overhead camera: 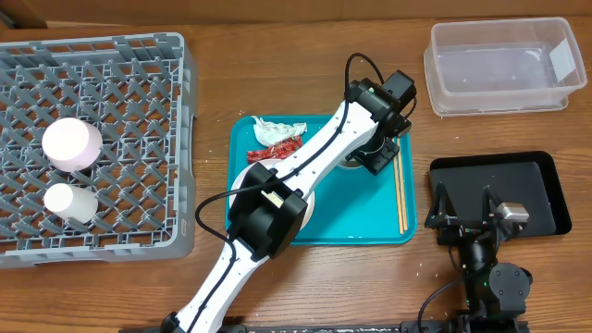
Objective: Sort waste into correct bins and load items into the dishwasher
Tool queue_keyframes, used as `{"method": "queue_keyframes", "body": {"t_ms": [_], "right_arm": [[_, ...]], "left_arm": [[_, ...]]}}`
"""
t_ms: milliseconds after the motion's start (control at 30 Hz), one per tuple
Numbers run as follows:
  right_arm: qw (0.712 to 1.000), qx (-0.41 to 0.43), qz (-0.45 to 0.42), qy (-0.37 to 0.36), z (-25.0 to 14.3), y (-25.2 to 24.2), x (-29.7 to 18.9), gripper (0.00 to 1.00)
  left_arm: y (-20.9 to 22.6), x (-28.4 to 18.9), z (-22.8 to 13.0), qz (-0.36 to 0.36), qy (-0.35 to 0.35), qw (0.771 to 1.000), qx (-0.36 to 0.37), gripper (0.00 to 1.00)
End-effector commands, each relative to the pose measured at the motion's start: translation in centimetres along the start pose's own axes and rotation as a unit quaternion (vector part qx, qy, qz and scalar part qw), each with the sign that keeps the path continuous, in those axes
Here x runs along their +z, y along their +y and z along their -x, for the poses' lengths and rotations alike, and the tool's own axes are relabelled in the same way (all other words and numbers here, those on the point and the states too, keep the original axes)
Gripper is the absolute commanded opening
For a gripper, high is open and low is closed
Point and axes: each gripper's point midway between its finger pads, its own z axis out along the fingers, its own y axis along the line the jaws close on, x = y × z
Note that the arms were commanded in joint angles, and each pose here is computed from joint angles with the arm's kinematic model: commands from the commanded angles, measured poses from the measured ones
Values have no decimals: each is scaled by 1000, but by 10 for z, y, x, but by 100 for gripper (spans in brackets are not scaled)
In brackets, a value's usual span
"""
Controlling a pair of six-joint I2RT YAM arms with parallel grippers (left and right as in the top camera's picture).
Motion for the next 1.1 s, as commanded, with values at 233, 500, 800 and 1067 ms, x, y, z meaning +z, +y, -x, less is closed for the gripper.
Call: {"method": "queue_keyframes", "body": {"t_ms": [233,500,800,1067], "right_arm": [[1000,-2,-6,-3,-1,-3,0,100],[1000,-2,-6,-3,-1,-3,0,100],[1000,-2,-6,-3,-1,-3,0,100],[1000,-2,-6,-3,-1,-3,0,100]], "left_arm": [[-2,17,-9,-5,19,1000,9,46],[-1,24,-9,-5,17,1000,9,36],[2,-3,16,-7,-31,999,-27,4],[53,-151,69,-27,-211,962,-172,4]]}}
